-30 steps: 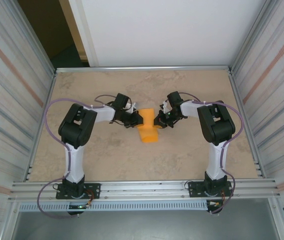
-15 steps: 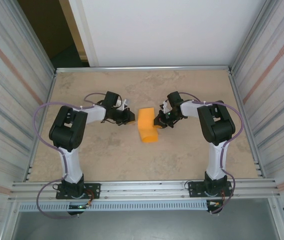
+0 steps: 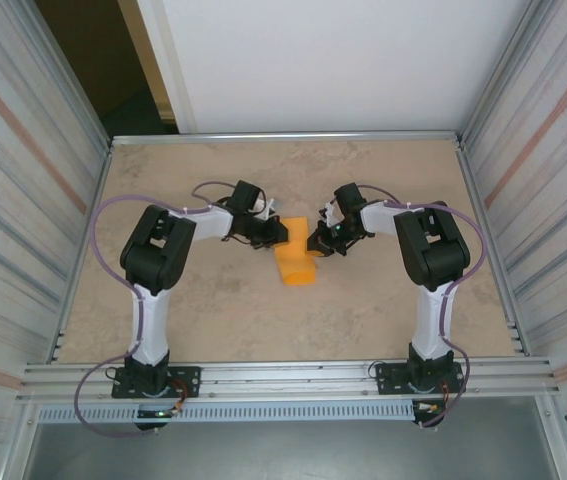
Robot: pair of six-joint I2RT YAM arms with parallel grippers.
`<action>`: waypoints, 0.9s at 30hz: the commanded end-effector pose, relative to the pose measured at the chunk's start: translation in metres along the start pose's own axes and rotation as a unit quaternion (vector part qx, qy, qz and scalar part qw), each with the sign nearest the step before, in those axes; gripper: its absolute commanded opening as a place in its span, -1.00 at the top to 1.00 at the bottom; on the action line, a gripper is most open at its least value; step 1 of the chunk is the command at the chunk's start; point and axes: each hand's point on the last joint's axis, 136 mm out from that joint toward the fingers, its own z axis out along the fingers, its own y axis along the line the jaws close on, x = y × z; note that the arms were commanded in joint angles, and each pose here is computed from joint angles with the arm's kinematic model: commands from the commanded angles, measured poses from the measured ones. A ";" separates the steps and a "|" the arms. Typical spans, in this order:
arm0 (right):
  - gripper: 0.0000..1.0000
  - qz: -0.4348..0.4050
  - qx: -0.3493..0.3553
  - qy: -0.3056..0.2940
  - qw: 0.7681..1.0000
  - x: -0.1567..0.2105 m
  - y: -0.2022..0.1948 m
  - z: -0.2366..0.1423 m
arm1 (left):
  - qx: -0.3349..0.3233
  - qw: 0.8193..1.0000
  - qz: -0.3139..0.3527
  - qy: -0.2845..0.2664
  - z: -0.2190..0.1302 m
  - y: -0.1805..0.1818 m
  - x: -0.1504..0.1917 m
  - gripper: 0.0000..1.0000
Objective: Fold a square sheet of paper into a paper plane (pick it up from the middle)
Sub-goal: First fold the square sheet of paper in half at the center of the table.
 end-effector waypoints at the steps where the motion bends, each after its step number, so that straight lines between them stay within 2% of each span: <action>1: 1.00 0.118 0.235 0.079 0.962 0.071 -0.142 0.020 | -0.033 0.999 -0.020 0.010 -0.005 0.037 0.005 0.77; 7: 1.00 0.119 0.237 0.079 0.961 0.071 -0.144 0.020 | -0.059 0.998 -0.019 -0.004 -0.029 0.064 -0.005 0.77; 13: 1.00 0.119 0.236 0.079 0.961 0.072 -0.143 0.020 | -0.003 0.998 0.051 -0.038 -0.052 0.001 -0.019 0.77; 16: 1.00 0.119 0.235 0.079 0.961 0.072 -0.142 0.020 | 0.021 0.996 0.071 -0.044 -0.047 -0.028 -0.017 0.76; 18: 1.00 0.119 0.235 0.079 0.961 0.071 -0.143 0.021 | 0.028 0.996 0.067 -0.042 -0.037 -0.034 -0.015 0.76; 24: 1.00 0.119 0.236 0.080 0.961 0.072 -0.144 0.021 | 0.003 0.999 0.046 -0.019 -0.007 -0.021 -0.015 0.77; 27: 1.00 0.120 0.236 0.080 0.961 0.073 -0.145 0.021 | -0.018 0.999 0.044 -0.023 -0.008 -0.012 -0.021 0.77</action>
